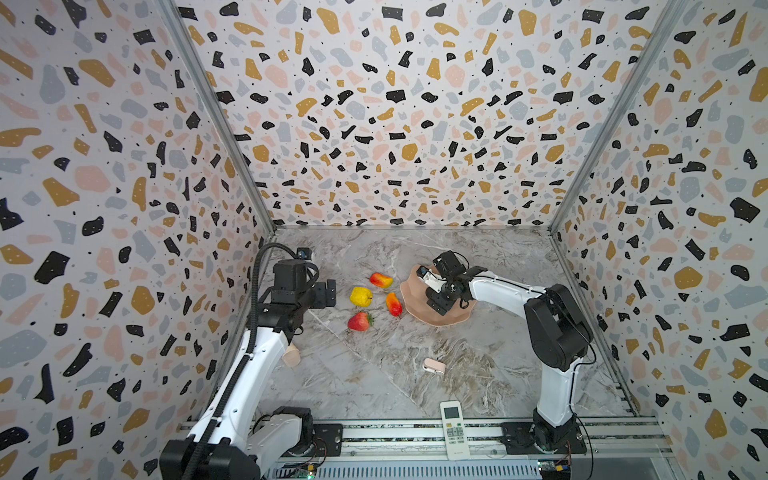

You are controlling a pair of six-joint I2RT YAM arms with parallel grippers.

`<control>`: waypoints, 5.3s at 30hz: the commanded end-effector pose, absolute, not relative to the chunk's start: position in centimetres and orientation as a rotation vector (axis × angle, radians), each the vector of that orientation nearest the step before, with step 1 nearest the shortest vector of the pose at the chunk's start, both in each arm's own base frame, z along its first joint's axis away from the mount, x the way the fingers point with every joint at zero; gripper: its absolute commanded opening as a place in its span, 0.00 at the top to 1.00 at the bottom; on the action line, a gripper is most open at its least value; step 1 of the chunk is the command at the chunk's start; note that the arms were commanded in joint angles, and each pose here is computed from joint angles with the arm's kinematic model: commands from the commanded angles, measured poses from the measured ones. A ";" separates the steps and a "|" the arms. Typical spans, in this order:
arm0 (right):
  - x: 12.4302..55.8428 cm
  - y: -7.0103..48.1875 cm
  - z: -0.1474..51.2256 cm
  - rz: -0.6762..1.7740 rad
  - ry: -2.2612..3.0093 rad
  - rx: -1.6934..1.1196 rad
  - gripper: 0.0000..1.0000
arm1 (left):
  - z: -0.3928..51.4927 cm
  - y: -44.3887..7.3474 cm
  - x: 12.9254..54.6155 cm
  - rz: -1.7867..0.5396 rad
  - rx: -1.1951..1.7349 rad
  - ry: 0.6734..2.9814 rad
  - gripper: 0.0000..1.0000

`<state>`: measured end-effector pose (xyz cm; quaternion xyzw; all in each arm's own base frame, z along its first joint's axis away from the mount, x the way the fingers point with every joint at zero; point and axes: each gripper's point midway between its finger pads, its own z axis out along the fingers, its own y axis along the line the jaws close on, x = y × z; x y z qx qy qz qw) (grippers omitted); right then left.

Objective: Place and organize the fake fruits in the fruit bowl
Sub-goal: 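Carry the avocado with the right gripper into the pink bowl and release, then move the right gripper to the red strawberry and grasp it, then carry the strawberry with the right gripper into the bowl and release, then move the right gripper to the yellow lemon and grasp it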

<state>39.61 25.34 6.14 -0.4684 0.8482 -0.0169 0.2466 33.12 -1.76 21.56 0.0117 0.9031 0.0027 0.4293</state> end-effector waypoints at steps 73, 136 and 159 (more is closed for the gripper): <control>28.0 50.6 9.3 0.584 1.759 -1.725 0.71 | 23.1 -1.6 32.9 0.005 0.043 2.180 0.00; 37.3 39.0 18.1 0.059 1.768 -1.465 0.01 | 22.9 -2.1 32.9 -0.023 0.056 2.184 0.00; 37.4 51.0 14.2 0.559 1.675 -1.514 0.03 | 22.9 -2.5 32.9 -0.051 0.068 2.183 0.00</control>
